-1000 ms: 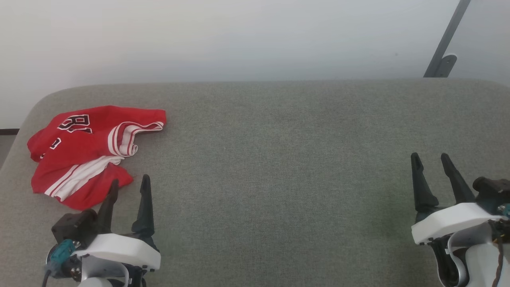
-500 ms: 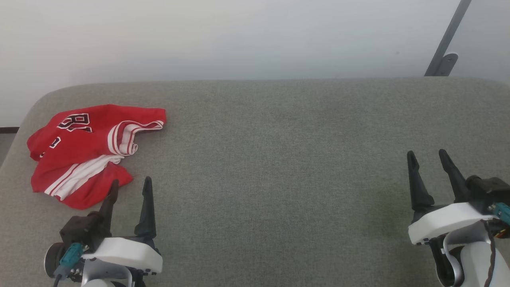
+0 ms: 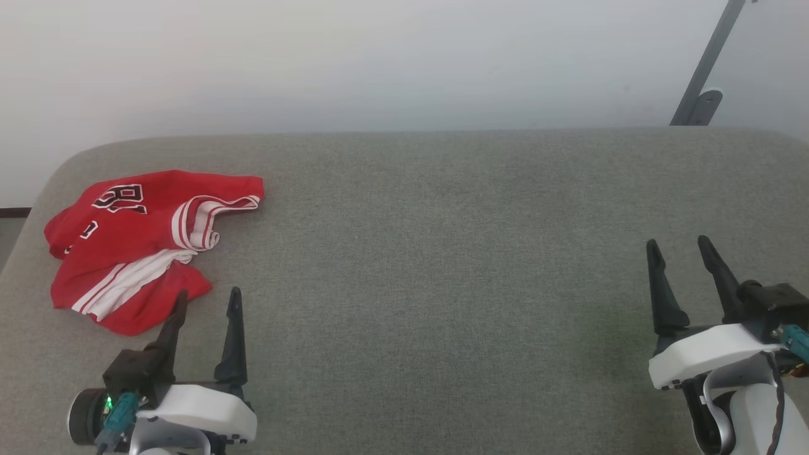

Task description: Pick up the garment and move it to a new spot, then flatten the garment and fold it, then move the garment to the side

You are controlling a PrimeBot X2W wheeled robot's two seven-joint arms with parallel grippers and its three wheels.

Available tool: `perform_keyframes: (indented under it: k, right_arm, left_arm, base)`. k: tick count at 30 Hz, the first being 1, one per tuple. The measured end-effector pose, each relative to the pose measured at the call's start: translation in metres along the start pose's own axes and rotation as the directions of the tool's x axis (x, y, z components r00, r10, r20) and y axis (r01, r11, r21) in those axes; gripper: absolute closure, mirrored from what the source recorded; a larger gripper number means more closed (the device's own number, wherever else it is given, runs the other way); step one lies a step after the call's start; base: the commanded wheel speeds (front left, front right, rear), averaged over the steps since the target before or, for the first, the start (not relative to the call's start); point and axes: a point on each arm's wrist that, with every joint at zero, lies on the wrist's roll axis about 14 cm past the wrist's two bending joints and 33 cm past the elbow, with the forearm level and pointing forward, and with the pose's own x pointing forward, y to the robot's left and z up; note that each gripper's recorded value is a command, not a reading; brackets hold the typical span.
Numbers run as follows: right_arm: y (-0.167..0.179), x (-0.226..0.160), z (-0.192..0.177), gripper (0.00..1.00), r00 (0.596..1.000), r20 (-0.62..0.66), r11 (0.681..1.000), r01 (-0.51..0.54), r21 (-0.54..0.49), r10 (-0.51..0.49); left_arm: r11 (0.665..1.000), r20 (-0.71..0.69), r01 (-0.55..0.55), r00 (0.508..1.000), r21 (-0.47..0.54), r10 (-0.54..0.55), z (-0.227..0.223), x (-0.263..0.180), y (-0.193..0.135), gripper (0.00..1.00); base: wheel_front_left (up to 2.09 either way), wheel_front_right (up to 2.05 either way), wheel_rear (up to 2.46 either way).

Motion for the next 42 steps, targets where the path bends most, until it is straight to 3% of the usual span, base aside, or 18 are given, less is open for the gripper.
perform_keyframes:
  k: [16,30,42]
  right_arm:
    - [-0.005,-0.005,0.002,0.0,1.0,0.023,0.999,0.022,-0.034,-0.021]
    - [-0.006,-0.003,0.004,0.0,0.999,0.033,0.999,0.035,0.007,-0.036]
    - [0.03,0.009,-0.005,0.0,0.998,0.018,0.997,-0.055,0.048,0.055]
  left_arm:
    - [0.997,-0.011,0.016,1.0,0.073,-0.016,-0.008,-0.005,0.001,0.0]
    - [0.999,-0.019,0.004,1.0,0.041,-0.003,-0.011,-0.007,0.004,0.0]
    - [0.997,-0.015,-0.068,0.998,0.043,0.068,-0.008,-0.021,0.026,0.0]
  base:
    - [0.0,0.0,0.0]
    - [0.0,0.0,0.0]
    - [0.0,0.0,0.0]
